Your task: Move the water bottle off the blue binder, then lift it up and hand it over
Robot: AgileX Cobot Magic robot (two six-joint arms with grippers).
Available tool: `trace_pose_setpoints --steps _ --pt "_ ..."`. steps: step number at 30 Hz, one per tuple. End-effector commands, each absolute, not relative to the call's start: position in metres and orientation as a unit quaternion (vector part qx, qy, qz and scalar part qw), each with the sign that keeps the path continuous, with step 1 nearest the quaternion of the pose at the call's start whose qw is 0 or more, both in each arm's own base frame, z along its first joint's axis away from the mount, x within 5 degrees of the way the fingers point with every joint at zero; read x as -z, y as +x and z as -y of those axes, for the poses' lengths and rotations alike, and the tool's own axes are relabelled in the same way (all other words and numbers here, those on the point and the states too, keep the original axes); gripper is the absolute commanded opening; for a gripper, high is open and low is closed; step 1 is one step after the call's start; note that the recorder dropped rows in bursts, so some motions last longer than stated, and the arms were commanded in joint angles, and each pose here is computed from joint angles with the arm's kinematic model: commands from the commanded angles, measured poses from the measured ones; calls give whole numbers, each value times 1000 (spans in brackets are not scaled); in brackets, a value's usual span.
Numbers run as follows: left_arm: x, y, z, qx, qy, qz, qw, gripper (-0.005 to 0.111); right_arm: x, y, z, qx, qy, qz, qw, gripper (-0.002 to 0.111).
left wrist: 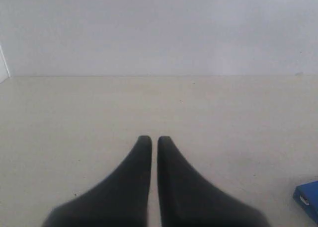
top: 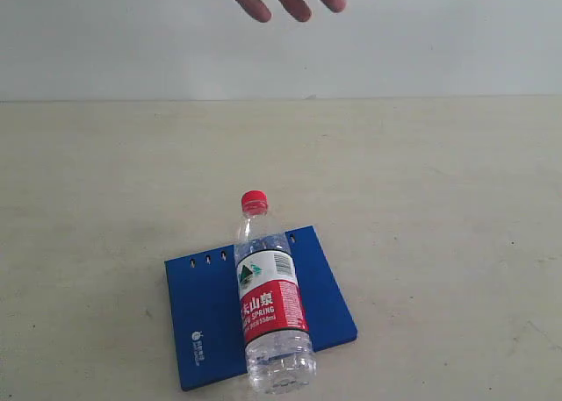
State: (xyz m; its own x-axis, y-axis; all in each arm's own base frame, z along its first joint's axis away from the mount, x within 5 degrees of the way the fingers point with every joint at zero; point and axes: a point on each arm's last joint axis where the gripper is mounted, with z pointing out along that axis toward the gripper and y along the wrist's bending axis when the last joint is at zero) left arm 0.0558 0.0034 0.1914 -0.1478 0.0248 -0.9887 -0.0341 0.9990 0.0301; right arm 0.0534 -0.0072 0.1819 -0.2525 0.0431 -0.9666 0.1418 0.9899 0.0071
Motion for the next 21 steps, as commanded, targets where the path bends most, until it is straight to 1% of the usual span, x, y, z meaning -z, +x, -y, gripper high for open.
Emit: trace_pose_setpoints --steps 1,3,6,8,11,14,18,21 --pt "-193 56 -3 -21 0 -753 658 4 -200 56 8 42 58 -726 684 1" --pt "-193 56 -3 -21 0 -753 658 4 -218 55 9 -1 103 -649 754 1" --pt "-193 56 -3 -21 0 -753 658 4 -225 53 10 -19 122 -614 779 1" --pt "-193 56 -3 -21 0 -753 658 4 -227 53 10 -56 152 -599 784 1" --pt "-193 56 -3 -21 0 -753 658 4 -225 53 10 -111 194 -593 774 1" --pt "-193 56 -3 -21 0 -753 658 4 -224 54 10 -144 220 -589 764 1" --pt "-193 56 -3 -21 0 -753 658 4 -216 55 7 -225 278 -605 712 1" --pt "-193 56 -3 -21 0 -753 658 4 -209 56 3 -254 288 -631 674 1"
